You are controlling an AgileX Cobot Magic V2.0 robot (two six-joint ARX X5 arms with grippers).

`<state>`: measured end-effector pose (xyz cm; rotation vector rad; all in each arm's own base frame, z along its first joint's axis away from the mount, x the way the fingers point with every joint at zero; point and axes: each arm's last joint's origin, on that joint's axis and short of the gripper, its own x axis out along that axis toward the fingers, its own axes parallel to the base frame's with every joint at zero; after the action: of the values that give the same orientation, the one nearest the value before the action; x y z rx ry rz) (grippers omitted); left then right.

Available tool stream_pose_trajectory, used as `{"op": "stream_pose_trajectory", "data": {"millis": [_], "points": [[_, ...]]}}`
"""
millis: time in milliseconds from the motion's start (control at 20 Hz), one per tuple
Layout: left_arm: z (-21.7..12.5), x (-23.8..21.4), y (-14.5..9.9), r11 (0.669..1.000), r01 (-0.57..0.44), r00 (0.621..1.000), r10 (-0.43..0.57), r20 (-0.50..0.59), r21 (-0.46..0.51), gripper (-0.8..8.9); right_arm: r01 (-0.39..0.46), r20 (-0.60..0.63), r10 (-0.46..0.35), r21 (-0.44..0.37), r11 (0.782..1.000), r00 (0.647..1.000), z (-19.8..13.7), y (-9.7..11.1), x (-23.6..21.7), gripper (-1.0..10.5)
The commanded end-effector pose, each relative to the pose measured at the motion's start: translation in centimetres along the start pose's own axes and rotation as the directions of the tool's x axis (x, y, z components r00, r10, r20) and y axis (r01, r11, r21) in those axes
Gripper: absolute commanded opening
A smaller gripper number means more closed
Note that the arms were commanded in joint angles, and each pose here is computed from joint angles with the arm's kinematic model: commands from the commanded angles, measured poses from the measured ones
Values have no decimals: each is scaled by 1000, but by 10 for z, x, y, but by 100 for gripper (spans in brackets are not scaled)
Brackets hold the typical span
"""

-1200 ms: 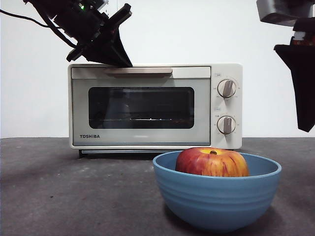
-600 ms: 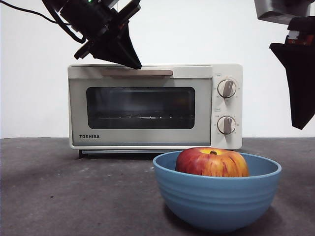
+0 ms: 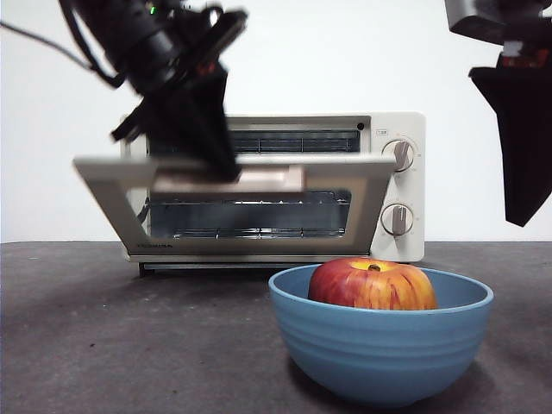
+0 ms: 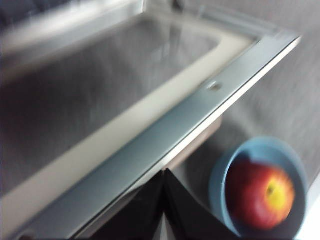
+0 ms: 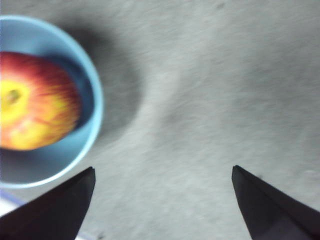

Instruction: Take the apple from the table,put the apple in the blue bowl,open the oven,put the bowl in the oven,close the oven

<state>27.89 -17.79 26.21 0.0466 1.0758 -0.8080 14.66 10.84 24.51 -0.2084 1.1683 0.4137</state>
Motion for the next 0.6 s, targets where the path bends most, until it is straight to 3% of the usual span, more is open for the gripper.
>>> {"op": "stream_pose_trajectory", "data": {"millis": [50, 400, 600], "points": [[1, 9, 3, 999, -45, 999, 46, -24, 21, 7, -31, -19, 31, 21, 999, 999, 0, 2, 0, 435], [-6, 4, -6, 999, 7, 996, -4, -85, 35, 7, -64, -30, 66, 41, 997, 997, 0, 3, 0, 435], [-6, -17, -11, 999, 5, 1000, -4, -29, 54, 7, -70, -9, 71, 42, 997, 997, 2, 4, 1, 435]]}}
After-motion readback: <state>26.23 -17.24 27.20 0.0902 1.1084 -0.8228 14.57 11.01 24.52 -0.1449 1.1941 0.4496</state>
